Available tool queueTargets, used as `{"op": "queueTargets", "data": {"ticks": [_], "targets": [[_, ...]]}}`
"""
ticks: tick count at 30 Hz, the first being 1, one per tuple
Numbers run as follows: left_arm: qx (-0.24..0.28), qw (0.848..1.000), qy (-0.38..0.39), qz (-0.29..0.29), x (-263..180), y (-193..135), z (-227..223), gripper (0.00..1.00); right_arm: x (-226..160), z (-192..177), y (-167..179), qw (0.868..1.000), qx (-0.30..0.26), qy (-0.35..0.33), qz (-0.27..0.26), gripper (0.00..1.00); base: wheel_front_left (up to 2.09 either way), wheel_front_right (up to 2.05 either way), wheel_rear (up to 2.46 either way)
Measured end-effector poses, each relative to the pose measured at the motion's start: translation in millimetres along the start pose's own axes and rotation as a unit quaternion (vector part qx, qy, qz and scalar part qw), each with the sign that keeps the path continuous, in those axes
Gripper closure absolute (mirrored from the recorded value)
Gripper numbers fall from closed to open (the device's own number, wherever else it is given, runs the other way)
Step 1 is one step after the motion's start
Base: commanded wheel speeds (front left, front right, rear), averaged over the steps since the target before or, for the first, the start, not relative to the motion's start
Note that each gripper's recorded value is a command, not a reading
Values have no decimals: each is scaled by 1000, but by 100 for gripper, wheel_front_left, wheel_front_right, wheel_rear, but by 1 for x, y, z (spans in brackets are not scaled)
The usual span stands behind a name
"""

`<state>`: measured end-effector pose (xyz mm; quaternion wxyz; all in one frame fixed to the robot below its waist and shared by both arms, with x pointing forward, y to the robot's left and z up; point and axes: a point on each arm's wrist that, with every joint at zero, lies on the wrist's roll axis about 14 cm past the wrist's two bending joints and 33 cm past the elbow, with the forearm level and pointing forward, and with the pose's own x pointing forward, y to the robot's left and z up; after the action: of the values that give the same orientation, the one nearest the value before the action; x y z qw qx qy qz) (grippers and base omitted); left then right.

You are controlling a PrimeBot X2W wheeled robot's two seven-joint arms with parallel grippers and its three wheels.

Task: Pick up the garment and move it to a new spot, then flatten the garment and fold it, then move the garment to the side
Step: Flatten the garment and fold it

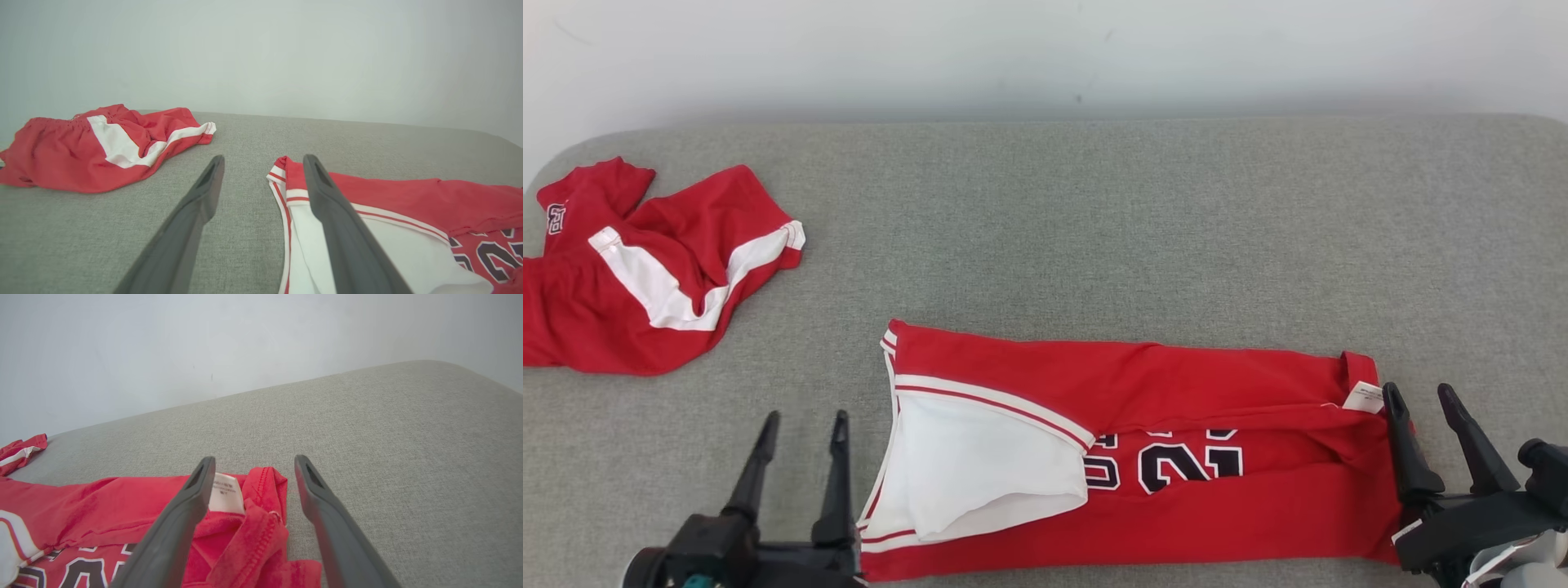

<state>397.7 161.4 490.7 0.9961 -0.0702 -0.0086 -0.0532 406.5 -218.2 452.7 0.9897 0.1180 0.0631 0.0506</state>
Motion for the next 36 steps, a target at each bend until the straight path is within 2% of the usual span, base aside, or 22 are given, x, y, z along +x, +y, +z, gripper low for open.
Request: {"op": "queueTargets", "data": {"ticks": [8, 21, 22, 24, 25, 32, 36], "targets": [[36, 998, -23, 54, -12, 34, 14, 0, 7, -16, -9, 998, 1, 58, -16, 0, 0, 0, 0], [42, 996, -20, 71, -24, 44, 11, 0, 6, -73, -9, 984, 22, 174, -38, 0, 0, 0, 0], [42, 996, -20, 74, -24, 45, 11, 0, 6, -75, -7, 983, 22, 178, -35, 19, 0, 0, 0], [43, 996, -20, 73, -25, 46, 11, 0, 6, -77, -2, 983, 24, 182, -29, 98, 0, 0, 0], [43, 996, -19, 74, -25, 46, 11, 0, 5, -78, 0, 982, 27, 183, -27, 100, 0, 0, 0], [45, 996, -19, 68, -24, 42, 10, 0, 5, -74, 0, 984, 31, 172, -27, 100, 0, 0, 0], [44, 997, -20, 61, -24, 39, 11, 0, 5, -53, -33, 987, 18, 148, -61, 100, 0, 0, 0]]}}
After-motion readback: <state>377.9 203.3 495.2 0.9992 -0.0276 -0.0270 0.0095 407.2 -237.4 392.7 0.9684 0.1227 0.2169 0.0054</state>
